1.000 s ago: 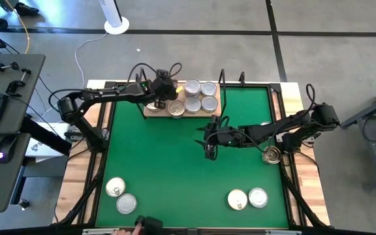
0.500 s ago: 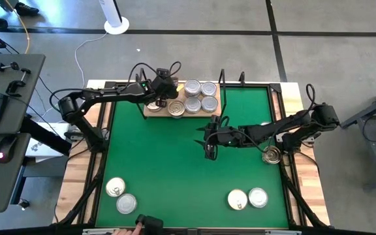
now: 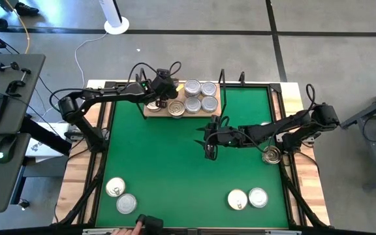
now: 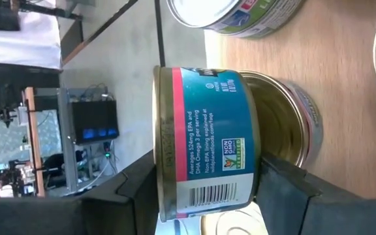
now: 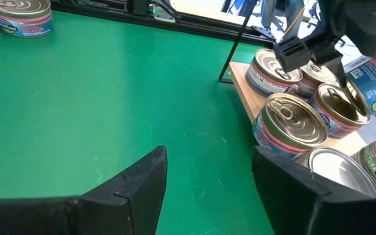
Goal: Stack canned seafood by type on shelf
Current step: Stack the blue/pink tuna can on top of the other blue/pink tuna can on the shelf
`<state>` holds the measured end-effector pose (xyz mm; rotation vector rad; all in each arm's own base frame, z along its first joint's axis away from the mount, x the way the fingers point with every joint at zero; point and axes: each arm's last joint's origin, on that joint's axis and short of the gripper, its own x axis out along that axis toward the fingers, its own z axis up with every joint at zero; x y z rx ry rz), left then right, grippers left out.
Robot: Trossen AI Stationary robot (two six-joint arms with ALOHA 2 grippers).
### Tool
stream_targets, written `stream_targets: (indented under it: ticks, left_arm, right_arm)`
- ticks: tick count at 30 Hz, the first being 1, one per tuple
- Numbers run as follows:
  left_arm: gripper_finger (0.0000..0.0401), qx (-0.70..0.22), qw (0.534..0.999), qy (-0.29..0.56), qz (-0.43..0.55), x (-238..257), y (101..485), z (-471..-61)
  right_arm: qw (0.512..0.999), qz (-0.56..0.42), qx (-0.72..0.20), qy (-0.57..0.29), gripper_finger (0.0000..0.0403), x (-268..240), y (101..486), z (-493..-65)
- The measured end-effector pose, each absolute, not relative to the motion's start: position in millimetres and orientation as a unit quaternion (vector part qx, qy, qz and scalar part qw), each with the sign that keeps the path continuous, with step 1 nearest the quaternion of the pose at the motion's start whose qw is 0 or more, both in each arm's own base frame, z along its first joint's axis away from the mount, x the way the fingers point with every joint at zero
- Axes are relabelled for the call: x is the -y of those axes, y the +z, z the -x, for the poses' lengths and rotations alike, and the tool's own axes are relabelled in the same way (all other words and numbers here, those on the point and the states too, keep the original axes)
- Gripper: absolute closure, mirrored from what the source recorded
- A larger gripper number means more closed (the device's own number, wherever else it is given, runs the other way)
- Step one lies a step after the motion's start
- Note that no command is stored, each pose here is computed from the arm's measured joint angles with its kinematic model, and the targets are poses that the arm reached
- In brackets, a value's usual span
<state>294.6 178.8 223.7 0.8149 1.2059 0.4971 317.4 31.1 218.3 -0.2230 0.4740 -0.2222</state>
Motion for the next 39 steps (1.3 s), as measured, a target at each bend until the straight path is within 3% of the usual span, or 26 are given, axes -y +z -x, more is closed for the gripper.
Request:
stream_targets:
  ticks: [13,32,39]
  left_arm:
    - [0.0135,-0.561,0.719,0.221,-0.345,-176.8,220.1,-291.2]
    - [0.0128,-0.570,0.736,0.219,-0.294,-178.9,215.8,-284.7]
    - [0.0108,-0.555,0.742,0.235,-0.294,-183.9,218.3,-285.2]
  right_arm:
    - [0.960,0.110,-0.234,-0.109,0.0187,-31.1,218.3,-317.4]
    - [0.961,0.107,-0.234,-0.106,0.0187,-31.3,218.3,-317.4]
    - [0.961,0.107,-0.233,-0.103,0.0187,-31.6,218.3,-317.5]
